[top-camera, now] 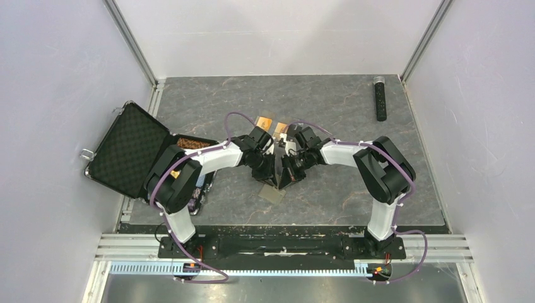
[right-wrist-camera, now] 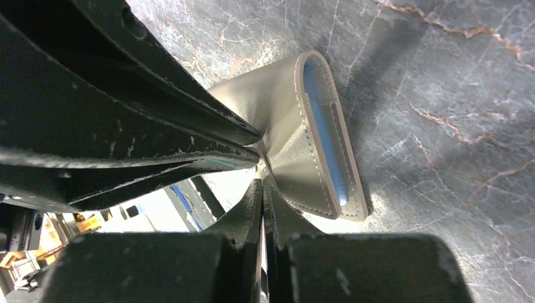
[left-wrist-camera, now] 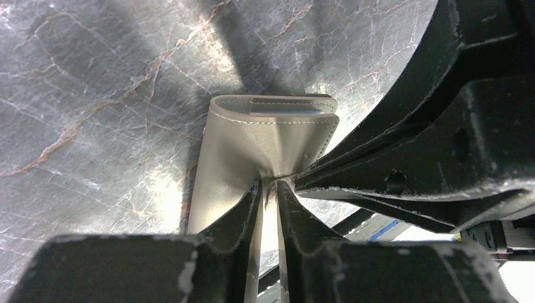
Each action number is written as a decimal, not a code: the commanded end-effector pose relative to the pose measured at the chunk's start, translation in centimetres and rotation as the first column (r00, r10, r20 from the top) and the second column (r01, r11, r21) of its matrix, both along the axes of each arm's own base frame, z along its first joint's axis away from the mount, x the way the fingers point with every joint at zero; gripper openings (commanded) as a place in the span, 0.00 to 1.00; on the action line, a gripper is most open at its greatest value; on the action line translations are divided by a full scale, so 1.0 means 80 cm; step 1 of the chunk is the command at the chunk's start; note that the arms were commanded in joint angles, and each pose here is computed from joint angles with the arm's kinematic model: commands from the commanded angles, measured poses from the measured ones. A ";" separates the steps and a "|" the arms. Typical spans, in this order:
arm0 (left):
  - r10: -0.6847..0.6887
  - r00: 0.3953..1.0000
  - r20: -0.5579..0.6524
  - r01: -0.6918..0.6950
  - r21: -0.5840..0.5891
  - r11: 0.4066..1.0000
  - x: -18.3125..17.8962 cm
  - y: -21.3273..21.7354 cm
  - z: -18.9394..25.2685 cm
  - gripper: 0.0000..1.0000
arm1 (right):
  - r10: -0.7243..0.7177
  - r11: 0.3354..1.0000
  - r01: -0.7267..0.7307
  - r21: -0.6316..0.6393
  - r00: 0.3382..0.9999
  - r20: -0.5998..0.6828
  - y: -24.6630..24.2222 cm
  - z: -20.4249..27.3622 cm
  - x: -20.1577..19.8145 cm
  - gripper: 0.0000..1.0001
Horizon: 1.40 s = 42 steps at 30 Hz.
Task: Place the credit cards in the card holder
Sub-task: Close the card holder at the center of the board.
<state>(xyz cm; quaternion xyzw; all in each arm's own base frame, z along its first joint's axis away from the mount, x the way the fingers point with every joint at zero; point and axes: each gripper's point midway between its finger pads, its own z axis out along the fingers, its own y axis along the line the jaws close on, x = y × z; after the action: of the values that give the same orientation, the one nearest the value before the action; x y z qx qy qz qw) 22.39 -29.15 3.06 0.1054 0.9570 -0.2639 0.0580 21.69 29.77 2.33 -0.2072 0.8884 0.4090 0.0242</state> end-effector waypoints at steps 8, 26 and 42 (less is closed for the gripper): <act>-0.049 0.998 0.024 0.050 -0.012 0.999 -0.010 0.002 0.006 0.14 | -0.003 0.965 -0.009 -0.261 0.999 -0.046 -0.042 -0.069 -0.023 0.00; -0.060 0.998 0.029 0.061 -0.047 0.997 -0.022 -0.004 0.006 0.17 | -0.006 0.948 -0.017 -0.318 0.997 -0.071 -0.049 -0.081 -0.032 0.00; -0.057 0.998 0.010 0.054 0.183 0.982 -0.035 0.032 -0.037 0.02 | 0.010 0.940 -0.037 -0.340 0.997 -0.081 -0.050 -0.085 -0.039 0.00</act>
<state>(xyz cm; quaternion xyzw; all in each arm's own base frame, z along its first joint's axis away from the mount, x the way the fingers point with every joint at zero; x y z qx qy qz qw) 20.96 -29.14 3.05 0.1201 0.9560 -0.2590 0.0674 21.45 29.89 2.07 -0.1967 0.8982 0.3932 -0.0034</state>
